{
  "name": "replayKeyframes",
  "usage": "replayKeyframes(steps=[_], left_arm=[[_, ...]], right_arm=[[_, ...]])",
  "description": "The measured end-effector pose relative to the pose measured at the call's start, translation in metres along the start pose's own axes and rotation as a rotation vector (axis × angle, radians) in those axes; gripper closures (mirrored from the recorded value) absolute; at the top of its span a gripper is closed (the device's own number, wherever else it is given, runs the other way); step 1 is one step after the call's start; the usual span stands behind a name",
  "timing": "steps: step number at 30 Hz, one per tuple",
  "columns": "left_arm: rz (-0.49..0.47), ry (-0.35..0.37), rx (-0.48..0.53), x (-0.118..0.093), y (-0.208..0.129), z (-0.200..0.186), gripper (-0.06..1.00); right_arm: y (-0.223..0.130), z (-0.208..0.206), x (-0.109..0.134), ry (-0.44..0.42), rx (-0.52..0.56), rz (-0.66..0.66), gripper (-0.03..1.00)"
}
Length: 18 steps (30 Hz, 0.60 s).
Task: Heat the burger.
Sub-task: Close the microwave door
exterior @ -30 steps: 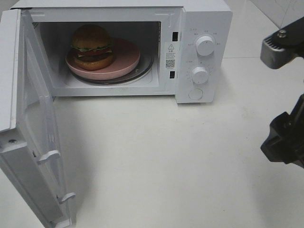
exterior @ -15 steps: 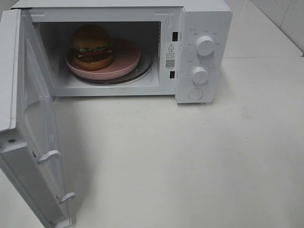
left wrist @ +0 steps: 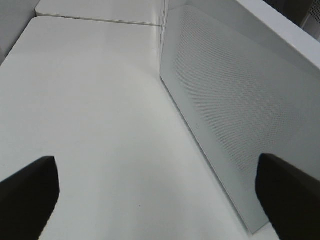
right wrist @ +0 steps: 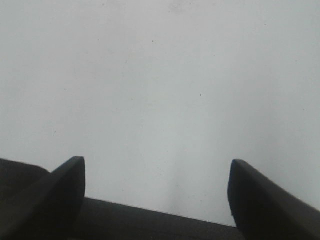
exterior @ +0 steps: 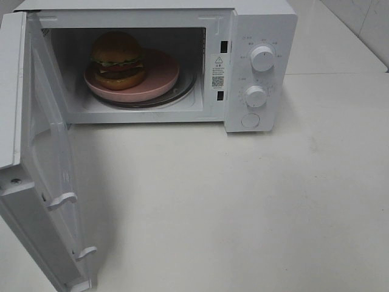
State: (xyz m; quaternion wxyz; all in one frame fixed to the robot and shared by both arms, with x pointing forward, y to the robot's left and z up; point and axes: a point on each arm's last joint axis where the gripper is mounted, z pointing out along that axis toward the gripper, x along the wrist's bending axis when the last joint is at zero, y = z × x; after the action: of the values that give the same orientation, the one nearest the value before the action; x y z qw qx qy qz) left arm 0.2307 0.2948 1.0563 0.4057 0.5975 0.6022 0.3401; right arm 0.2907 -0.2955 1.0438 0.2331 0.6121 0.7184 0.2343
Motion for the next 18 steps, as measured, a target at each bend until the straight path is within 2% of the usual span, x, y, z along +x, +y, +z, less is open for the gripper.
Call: replayKeyframes(steps=[2,4,9,18], left_arm=[[0.0,0.0,0.0,0.0,0.0,0.0,-0.04],[0.0,0.0,0.0,0.0,0.0,0.0,-0.04],[0.0,0.0,0.0,0.0,0.0,0.0,-0.04],[0.0,0.0,0.0,0.0,0.0,0.0,-0.04]], right_arm=[[-0.002,-0.003,-0.001,0.001,-0.024,0.016,0.2],[-0.011,-0.014,-0.004,-0.017,-0.115,0.084,0.2],[-0.02,-0.023,-0.006,-0.037,-0.198,0.103,0.2],[-0.038,-0.039,-0.006,-0.023,-0.353,0.127,0.2]])
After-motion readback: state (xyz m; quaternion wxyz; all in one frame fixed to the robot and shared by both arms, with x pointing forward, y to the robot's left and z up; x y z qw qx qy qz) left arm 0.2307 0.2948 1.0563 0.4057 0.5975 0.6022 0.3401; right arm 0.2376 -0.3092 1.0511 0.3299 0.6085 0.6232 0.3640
